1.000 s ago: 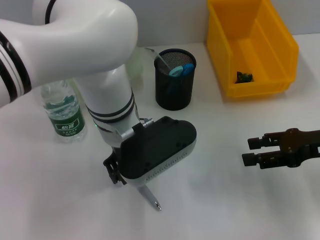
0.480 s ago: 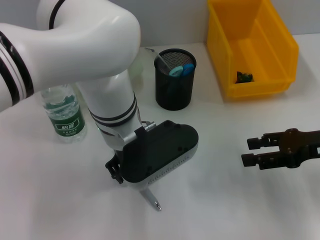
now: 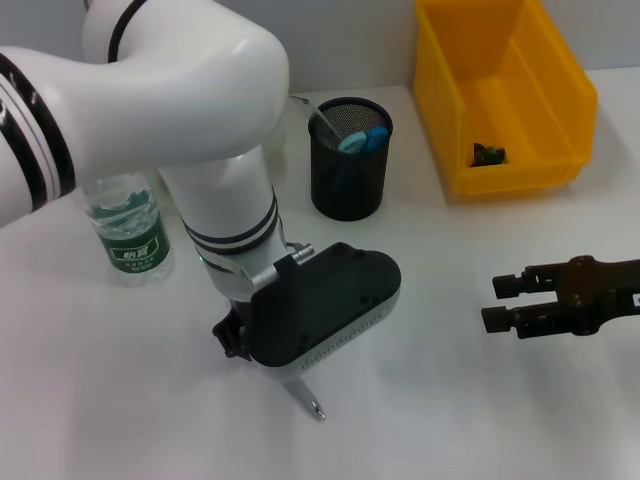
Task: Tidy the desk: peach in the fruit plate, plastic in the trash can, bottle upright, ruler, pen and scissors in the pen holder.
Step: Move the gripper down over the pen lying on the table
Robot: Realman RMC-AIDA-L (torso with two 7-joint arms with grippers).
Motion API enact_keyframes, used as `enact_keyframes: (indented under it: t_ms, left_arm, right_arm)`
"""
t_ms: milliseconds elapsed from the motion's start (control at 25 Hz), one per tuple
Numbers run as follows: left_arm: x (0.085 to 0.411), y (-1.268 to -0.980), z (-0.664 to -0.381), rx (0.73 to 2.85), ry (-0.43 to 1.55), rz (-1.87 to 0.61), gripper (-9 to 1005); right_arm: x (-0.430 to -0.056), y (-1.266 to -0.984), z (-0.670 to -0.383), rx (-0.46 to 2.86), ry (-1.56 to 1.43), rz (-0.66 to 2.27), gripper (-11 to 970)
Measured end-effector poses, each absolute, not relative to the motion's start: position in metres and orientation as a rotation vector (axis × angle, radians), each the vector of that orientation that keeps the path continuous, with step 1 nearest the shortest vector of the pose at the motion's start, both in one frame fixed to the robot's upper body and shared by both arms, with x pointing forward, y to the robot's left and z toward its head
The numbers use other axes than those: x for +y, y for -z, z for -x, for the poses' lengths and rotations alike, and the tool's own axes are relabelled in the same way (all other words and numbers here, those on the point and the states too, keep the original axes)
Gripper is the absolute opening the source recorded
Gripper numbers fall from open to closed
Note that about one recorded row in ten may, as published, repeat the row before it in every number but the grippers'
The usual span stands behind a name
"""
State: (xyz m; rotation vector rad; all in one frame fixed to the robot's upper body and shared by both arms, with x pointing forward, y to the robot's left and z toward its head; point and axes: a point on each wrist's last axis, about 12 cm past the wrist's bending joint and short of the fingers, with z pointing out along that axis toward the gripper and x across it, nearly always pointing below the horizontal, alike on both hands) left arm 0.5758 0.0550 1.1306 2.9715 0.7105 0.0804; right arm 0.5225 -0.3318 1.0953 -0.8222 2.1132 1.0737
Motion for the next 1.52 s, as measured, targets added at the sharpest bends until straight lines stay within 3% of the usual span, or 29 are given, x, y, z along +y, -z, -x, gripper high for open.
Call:
enact_keyframes:
  t_ms: [200, 920, 1160, 1520]
  left_arm:
    - [0.056, -1.129, -0.577, 0.722, -0.080, -2.969, 267]
    - [0.057, -1.125, -0.577, 0.710, -0.087, -2.978, 269]
    - [0.058, -1.130, -0.579, 0.759, -0.095, -2.946, 117]
    - [0.069, -1.153, -0.589, 0.995, -0.018, -2.731, 17]
  right_arm:
    - [-0.330, -1.095, -0.523, 2.109, -1.080, 0.826, 730]
    - [-0.329, -1.096, -0.525, 2.100, -1.077, 0.839, 730]
    - [-0.329, -1.096, -0.525, 2.099, -1.077, 0.836, 730]
    - [-0.329, -1.099, -0.527, 2.092, -1.079, 0.851, 730]
